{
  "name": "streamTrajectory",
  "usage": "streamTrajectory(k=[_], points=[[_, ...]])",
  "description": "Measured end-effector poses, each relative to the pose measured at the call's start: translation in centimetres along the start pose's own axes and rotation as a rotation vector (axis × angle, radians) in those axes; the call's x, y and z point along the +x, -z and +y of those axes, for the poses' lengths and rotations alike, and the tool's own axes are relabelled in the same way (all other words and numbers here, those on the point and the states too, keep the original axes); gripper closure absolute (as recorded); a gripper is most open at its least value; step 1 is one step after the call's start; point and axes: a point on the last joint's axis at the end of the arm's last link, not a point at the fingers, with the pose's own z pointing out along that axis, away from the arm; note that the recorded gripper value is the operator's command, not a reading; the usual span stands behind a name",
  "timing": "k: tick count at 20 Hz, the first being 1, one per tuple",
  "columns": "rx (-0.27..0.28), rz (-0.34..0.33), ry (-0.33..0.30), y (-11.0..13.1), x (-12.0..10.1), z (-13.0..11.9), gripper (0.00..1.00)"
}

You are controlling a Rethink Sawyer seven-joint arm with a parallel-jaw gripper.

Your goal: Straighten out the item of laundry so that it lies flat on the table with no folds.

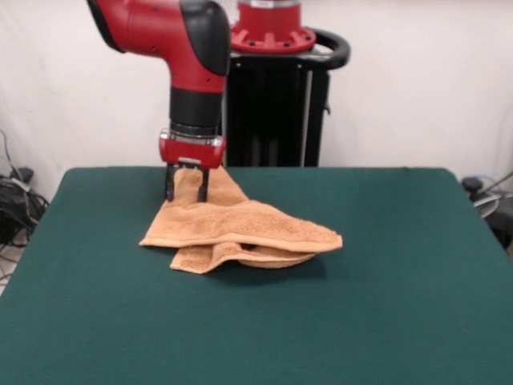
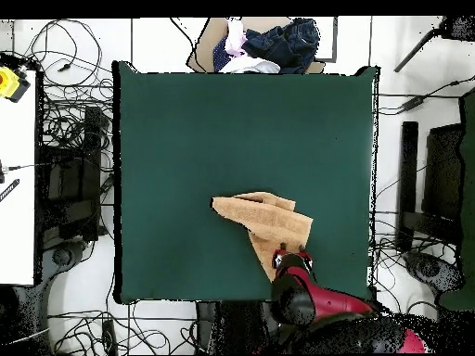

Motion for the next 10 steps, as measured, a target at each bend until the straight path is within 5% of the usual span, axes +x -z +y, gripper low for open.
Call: streamTrajectory(k=[10], points=[[-0.016, -0.068, 0.034, -1.6, 0.5, -0.1, 0.0]])
